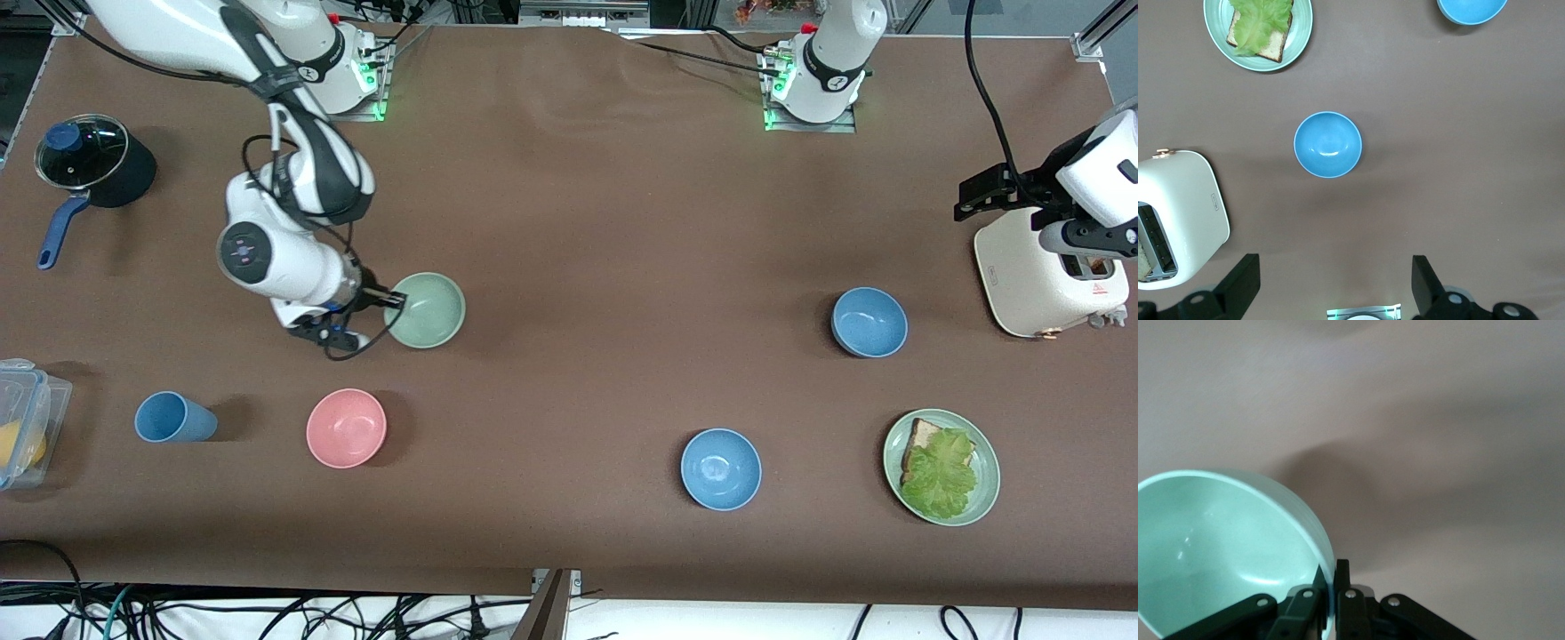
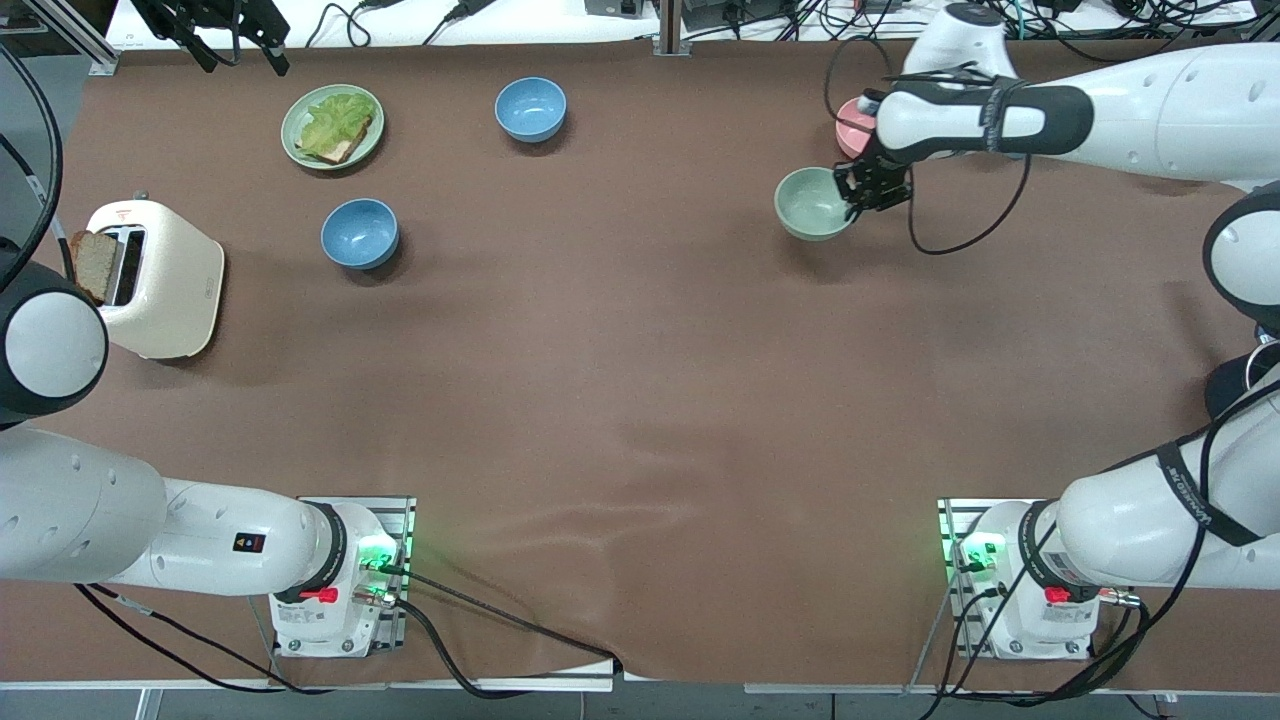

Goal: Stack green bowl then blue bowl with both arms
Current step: 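Slide the green bowl toward the table's middle with the right gripper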

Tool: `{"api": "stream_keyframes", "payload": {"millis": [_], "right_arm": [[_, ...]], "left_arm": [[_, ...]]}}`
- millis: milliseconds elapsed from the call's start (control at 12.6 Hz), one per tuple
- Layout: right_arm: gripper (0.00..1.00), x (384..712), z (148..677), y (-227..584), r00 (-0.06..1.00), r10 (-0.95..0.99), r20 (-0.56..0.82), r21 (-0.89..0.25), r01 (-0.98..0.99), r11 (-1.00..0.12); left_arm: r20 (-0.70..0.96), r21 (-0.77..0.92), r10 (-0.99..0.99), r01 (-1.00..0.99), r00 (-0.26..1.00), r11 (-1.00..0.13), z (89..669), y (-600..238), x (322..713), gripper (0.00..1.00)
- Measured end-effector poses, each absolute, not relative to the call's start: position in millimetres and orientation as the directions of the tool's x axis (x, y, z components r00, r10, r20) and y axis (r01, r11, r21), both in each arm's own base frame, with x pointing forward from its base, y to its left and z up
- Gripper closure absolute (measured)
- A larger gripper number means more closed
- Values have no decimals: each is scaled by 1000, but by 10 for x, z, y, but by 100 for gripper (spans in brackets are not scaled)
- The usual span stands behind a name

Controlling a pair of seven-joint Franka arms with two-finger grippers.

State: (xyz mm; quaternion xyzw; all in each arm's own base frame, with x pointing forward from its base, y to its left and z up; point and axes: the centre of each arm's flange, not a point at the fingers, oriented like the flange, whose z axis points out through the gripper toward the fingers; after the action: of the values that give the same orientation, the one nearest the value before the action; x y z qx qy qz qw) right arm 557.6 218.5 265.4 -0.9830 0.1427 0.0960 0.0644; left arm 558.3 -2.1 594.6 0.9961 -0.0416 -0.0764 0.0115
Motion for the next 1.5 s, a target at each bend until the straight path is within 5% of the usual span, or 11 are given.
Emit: {"api": "stream_keyframes", "payload": {"millis": [633, 1504], "right_arm": [[95, 5092, 2445, 4067, 872, -431, -234, -111, -464, -879], [95, 4757, 2138, 4704, 831, -489, -263, -117, -531, -839]], "left_arm": [[-151, 29, -83, -80, 985, -996, 5947, -15, 5584, 0], [-151, 29, -83, -80, 985, -996, 5947, -14, 5584, 0]]}}
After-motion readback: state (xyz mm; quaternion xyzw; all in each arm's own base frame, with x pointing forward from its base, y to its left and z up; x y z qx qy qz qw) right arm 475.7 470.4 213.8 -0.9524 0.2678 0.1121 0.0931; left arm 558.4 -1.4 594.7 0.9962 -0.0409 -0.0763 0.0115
